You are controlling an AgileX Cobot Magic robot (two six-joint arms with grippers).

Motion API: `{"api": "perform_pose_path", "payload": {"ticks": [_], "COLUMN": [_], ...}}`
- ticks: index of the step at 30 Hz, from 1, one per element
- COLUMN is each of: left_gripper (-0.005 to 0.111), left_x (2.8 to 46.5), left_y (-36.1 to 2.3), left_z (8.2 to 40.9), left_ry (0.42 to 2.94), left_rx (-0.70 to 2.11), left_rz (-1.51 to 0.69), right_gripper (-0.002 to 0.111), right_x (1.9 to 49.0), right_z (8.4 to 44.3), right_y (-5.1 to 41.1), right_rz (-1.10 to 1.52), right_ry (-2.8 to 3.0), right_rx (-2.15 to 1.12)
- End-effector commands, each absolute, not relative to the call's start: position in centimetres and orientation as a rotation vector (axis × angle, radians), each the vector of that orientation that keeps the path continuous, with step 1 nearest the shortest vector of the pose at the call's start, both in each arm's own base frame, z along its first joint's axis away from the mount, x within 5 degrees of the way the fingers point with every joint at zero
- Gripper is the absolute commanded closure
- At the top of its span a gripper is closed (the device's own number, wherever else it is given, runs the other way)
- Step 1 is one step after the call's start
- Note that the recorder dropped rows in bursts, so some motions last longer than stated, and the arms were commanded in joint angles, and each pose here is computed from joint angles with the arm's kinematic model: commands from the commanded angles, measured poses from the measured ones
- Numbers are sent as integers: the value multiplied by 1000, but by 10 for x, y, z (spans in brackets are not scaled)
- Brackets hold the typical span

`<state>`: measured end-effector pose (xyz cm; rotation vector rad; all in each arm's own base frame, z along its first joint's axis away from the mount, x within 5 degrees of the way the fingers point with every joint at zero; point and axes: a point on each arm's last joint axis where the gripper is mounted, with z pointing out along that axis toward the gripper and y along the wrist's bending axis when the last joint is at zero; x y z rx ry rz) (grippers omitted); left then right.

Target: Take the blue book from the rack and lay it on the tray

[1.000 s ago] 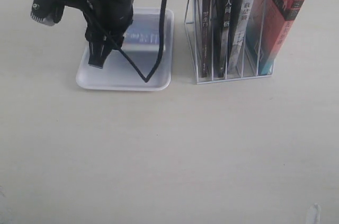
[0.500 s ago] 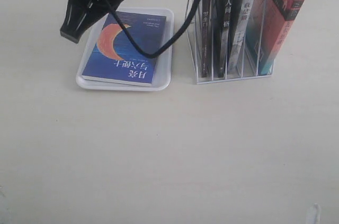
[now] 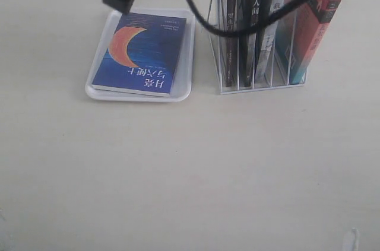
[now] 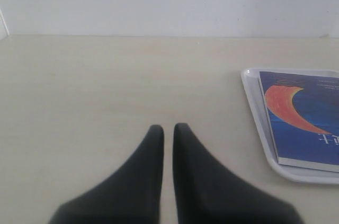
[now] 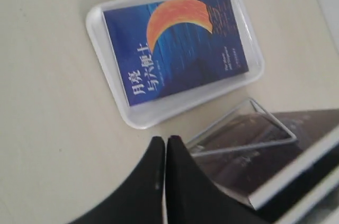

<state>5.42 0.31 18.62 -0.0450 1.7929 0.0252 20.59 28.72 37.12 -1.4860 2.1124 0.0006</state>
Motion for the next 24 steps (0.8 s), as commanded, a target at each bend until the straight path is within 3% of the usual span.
{"api": "perform_pose_path", "payload": {"ticks": [1,9,16,20,24], "left_gripper": [101,101,101,101,101], "left_x": [54,54,54,54,54], "left_y": [3,3,3,3,3], "left_z": [186,186,186,186,186], "left_ry": [1789,1789,1789,1789,1789], "left_rx": [-34,-34,-34,-34,-34], "left_rz": [23,23,23,23,23], "right_gripper": [108,108,108,108,108], "right_x": [194,175,180,189,192], "right_z": [411,455,404,366,343], "right_y": [249,163,76,60,71], "right_rz": [-90,-340,-384,-318,-88], "right_ry": [2076,1970,2063,2152,2146], "right_rx": [-1373,-931,-637,-554,-559]}}
